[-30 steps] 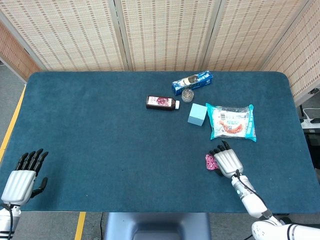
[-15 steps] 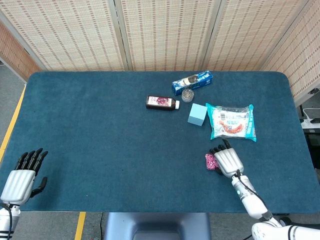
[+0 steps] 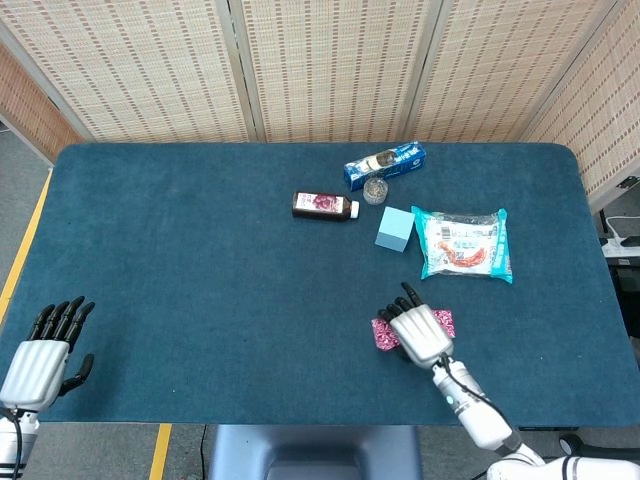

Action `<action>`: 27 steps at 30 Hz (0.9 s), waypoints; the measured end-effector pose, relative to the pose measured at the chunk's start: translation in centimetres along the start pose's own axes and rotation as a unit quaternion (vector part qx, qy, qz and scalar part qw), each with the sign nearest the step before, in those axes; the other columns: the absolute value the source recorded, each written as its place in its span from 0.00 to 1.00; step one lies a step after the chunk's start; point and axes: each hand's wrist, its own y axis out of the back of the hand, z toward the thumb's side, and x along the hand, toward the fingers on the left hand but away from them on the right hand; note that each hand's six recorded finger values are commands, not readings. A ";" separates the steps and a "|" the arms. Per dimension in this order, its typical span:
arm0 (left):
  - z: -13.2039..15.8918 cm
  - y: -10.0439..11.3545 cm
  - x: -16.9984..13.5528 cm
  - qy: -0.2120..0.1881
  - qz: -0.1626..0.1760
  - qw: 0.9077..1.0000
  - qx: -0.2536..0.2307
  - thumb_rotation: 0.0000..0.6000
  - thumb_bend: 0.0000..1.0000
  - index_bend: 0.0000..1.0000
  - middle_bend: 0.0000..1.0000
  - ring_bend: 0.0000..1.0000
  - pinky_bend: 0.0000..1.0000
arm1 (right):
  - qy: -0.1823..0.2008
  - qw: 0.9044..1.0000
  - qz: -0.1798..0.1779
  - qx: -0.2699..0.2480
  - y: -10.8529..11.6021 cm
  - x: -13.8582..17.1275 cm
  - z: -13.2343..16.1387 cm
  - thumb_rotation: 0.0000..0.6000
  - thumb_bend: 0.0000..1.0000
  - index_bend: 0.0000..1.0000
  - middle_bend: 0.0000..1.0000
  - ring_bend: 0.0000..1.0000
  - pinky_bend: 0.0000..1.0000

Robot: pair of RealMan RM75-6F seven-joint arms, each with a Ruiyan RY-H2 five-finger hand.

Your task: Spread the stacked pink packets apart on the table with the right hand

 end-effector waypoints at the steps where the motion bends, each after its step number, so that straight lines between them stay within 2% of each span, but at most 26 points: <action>1: 0.0 0.0 0.0 0.000 0.000 1.000 -0.001 1.00 0.44 0.00 0.00 0.00 0.07 | 0.006 1.000 0.001 0.001 -0.2 -0.1 0.6 1.00 0.24 0.54 0.45 0.23 0.00; 5: 0.0 0.0 -0.1 -0.002 0.000 1.000 -0.002 1.00 0.44 0.00 0.00 0.00 0.07 | 0.028 1.000 0.011 0.009 -1.0 -0.7 2.8 1.00 0.24 0.46 0.44 0.23 0.00; 9: -0.1 0.1 -0.2 -0.001 0.000 1.000 -0.003 1.00 0.44 0.00 0.00 0.00 0.07 | 0.035 0.999 0.026 0.027 -2.0 -0.7 3.5 1.00 0.24 0.10 0.25 0.13 0.00; 11: -0.1 0.1 -0.2 -0.002 0.001 1.000 -0.003 1.00 0.44 0.00 0.00 0.00 0.07 | 0.036 0.998 0.037 0.035 -2.5 -0.6 3.6 1.00 0.24 0.00 0.15 0.07 0.00; 14: -0.1 0.1 -0.2 -0.002 -0.001 1.000 -0.002 1.00 0.44 0.00 0.00 0.00 0.07 | 0.039 0.997 0.050 0.043 -2.8 -0.4 3.5 1.00 0.24 0.00 0.07 0.02 0.00; 19: 0.1 -0.1 -0.1 -0.003 -0.003 1.000 0.002 1.00 0.44 0.00 0.00 0.00 0.07 | 0.037 0.997 0.054 0.039 -2.6 0.2 2.9 1.00 0.24 0.00 0.03 0.00 0.00; 23: 0.1 -0.1 -0.1 -0.002 -0.002 1.000 0.002 1.00 0.44 0.00 0.00 0.00 0.07 | 0.018 0.998 0.045 0.034 -2.0 1.0 1.1 1.00 0.24 0.00 0.03 0.00 0.00; 27: 0.2 -0.1 -0.2 -0.003 -0.003 1.000 0.003 1.00 0.44 0.00 0.00 0.00 0.07 | -0.017 0.999 0.039 0.025 -1.4 1.8 -1.7 1.00 0.24 0.00 0.03 0.00 0.00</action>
